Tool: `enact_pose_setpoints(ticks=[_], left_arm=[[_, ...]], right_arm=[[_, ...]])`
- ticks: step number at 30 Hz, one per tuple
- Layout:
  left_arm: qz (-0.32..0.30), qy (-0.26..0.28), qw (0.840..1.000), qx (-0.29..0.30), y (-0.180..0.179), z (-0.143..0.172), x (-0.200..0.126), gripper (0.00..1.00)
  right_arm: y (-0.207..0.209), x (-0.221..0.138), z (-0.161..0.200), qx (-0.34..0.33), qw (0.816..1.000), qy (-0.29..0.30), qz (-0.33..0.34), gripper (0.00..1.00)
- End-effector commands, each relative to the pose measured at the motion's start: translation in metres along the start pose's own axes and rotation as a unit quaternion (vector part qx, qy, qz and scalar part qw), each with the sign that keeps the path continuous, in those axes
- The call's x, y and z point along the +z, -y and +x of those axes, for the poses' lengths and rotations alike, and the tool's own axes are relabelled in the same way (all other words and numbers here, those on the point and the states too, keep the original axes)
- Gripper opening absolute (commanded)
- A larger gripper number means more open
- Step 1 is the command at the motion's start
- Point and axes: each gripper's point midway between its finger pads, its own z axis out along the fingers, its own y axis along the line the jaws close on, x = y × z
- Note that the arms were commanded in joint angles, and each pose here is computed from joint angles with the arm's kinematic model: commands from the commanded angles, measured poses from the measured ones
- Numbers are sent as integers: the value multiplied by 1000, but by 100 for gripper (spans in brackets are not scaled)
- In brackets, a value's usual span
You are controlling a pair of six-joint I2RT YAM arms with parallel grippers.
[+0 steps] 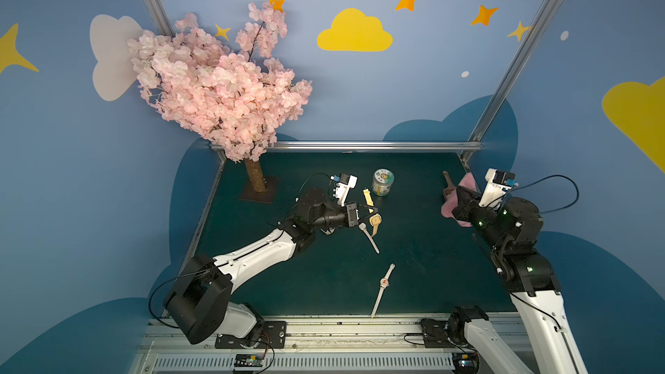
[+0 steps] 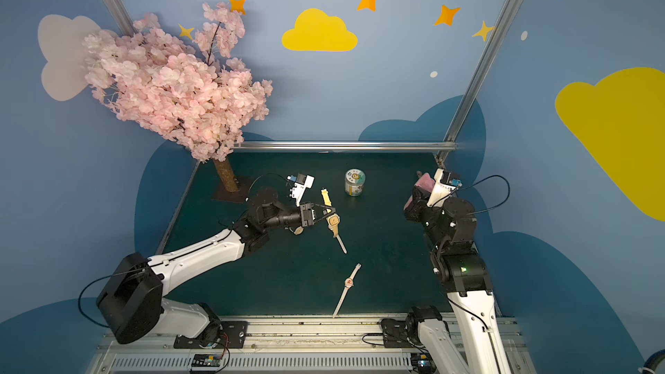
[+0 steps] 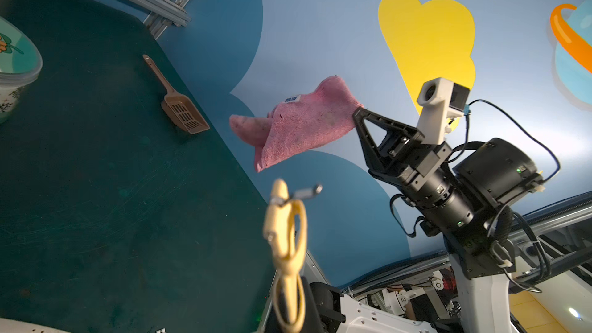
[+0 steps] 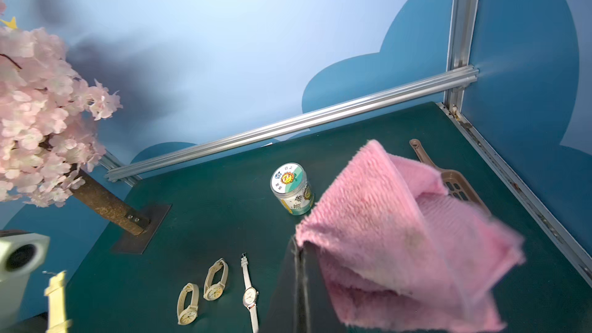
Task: Wipe the watch dial
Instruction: Place the watch at the center of the board.
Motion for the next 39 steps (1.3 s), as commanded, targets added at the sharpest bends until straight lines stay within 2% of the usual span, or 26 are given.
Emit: enact_pose_setpoints(ticks=[1, 6, 9, 12, 23, 28, 33, 39], left_arm=[[-4, -23, 1000, 1, -8, 8, 8, 3], [-11, -45, 999, -4, -20, 18, 22, 3], [-15, -62, 998, -11, -29, 28, 33, 3], [-16, -79, 997, -21, -38, 37, 45, 3], [-1, -119, 991, -52, -64, 56, 105, 3], [-6, -126, 990, -68, -90, 66, 123, 3], [-38, -116, 988, -92, -132, 53, 126, 3], [-69, -98, 986, -112, -171, 33, 114, 5]], right_arm=[[19, 17, 73, 41, 994, -97, 2, 0], [51, 22, 167, 121, 979, -160, 28, 0], [62, 19, 202, 155, 972, -173, 37, 0], [67, 14, 219, 169, 968, -178, 43, 0], [70, 1, 233, 182, 966, -178, 46, 0], [70, -3, 235, 185, 965, -180, 44, 0], [68, -6, 236, 186, 965, -182, 42, 0], [68, -9, 237, 186, 964, -183, 43, 0]])
